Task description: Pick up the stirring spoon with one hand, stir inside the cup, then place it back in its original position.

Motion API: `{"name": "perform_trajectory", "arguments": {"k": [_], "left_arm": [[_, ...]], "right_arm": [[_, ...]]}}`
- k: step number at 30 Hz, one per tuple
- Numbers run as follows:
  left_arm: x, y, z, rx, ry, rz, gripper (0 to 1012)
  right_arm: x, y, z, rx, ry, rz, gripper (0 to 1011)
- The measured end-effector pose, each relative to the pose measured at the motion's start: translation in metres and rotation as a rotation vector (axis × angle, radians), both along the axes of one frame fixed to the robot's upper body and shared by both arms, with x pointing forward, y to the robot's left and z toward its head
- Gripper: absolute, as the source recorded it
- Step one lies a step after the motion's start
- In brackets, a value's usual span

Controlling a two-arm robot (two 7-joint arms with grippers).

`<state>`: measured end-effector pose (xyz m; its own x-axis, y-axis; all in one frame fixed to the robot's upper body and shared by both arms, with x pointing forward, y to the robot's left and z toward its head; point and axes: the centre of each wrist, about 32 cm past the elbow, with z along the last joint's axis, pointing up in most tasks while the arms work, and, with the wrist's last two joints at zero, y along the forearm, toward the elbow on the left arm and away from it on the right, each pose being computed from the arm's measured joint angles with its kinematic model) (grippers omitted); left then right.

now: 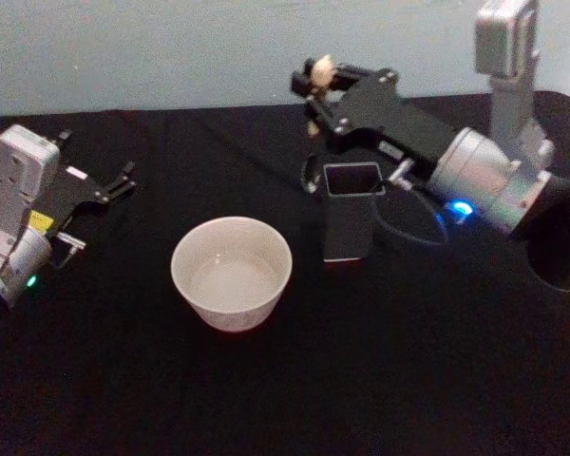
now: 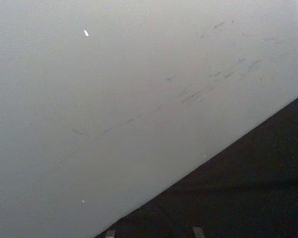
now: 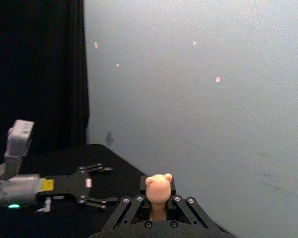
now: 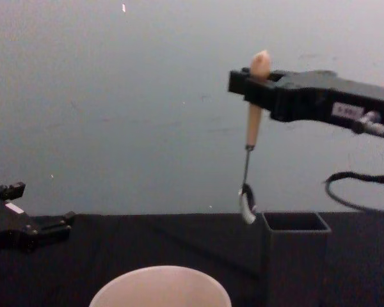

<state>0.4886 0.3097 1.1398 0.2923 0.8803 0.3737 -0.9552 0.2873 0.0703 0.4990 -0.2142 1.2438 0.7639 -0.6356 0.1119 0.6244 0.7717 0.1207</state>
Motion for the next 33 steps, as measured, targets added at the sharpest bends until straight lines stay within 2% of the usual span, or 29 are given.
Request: {"name": "perform_trajectory", "arguments": {"k": [10, 11, 12, 22, 33], "left_arm": [[0.0, 0.0, 0.0, 0.0, 0.0, 0.0, 1001], [0.0, 0.0, 0.0, 0.0, 0.0, 0.0, 1001], [0.0, 0.0, 0.0, 0.0, 0.0, 0.0, 1002], [0.0, 0.0, 0.0, 0.0, 0.0, 0.0, 1001], [0.0, 0.0, 0.0, 0.0, 0.0, 0.0, 1001]], "right_arm": [[0.0, 0.022, -0.021, 0.002, 0.016, 0.087, 164], [0.0, 0.026, -0.027, 0.006, 0.016, 0.105, 164], [0.0, 0.026, -0.027, 0.006, 0.016, 0.105, 164], [0.0, 0.038, -0.057, 0.042, 0.018, 0.179, 164], [0.001, 0.046, -0.084, 0.082, 0.014, 0.229, 164]]}}
